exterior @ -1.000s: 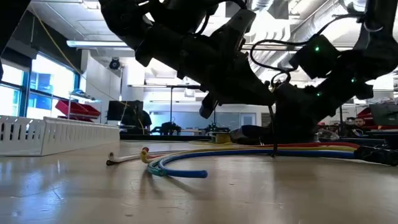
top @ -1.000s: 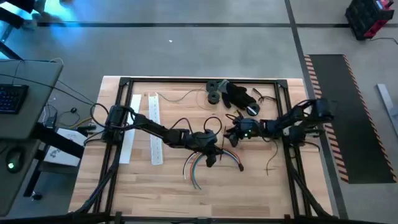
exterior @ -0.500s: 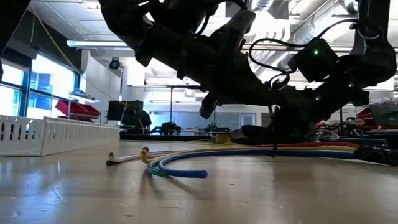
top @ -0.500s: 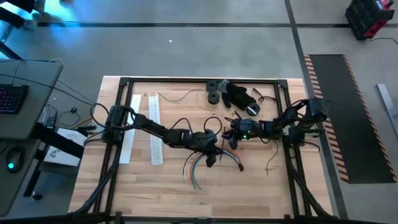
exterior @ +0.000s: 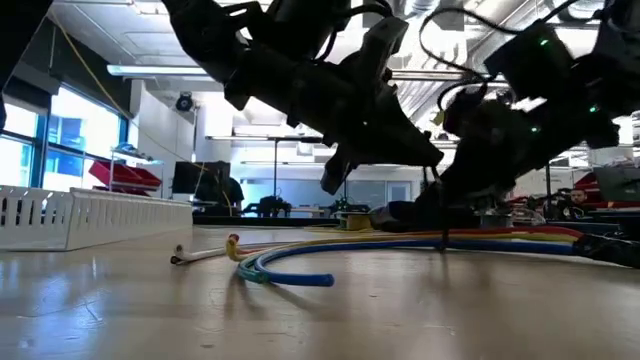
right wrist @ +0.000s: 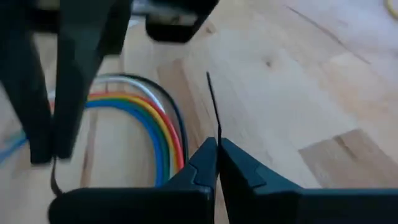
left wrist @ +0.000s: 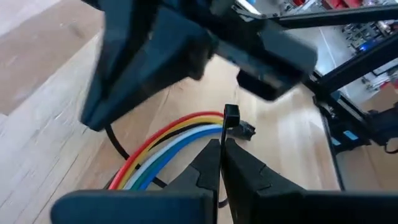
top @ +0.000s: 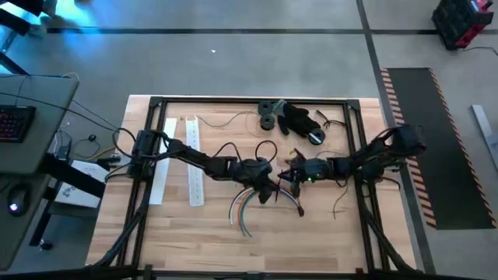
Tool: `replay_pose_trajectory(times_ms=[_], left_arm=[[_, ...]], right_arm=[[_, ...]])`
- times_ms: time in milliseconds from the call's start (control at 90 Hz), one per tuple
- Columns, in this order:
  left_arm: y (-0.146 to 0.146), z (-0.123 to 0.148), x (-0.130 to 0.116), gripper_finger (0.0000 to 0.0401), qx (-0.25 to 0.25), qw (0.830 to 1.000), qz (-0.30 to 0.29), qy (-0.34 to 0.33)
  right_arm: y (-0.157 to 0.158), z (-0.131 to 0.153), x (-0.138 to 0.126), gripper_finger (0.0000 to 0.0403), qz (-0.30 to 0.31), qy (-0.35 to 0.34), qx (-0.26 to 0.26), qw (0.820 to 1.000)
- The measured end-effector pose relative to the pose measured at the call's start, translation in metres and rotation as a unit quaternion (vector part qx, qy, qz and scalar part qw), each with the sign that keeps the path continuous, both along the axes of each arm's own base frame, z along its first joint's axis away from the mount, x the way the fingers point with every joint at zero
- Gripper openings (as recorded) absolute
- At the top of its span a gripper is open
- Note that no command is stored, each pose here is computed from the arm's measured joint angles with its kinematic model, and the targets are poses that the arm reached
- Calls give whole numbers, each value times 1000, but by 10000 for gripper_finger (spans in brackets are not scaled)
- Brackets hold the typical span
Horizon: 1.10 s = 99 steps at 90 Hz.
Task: Ziptie cables
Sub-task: Wrap the cables together using a black zip tie
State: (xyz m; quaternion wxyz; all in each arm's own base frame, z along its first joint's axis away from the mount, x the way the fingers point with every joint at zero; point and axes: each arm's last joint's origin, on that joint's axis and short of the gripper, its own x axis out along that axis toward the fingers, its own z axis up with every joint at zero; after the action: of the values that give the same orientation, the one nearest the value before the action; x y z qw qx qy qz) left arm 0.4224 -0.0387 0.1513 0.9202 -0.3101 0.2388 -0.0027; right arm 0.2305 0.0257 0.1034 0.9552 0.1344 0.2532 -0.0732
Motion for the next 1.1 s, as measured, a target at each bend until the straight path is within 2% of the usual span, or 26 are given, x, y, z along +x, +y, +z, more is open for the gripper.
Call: replay_pose_trajectory(times_ms=[233, 378, 633, 1100], left_arm=[[13, 5, 1, 0, -28, 1000, -9, -5], [15, 5, 1, 0, -28, 1000, -7, -6], [13, 4, 0, 0, -55, 998, -27, 3], [20, 3, -1, 0, -135, 989, -49, 26]], right_arm=[[19, 13, 18, 0, 51, 53, -83, 994], [21, 21, 28, 0, 44, 73, -124, 989], [19, 23, 27, 0, 18, 79, -145, 986], [34, 23, 22, 0, 71, 95, -252, 961]])
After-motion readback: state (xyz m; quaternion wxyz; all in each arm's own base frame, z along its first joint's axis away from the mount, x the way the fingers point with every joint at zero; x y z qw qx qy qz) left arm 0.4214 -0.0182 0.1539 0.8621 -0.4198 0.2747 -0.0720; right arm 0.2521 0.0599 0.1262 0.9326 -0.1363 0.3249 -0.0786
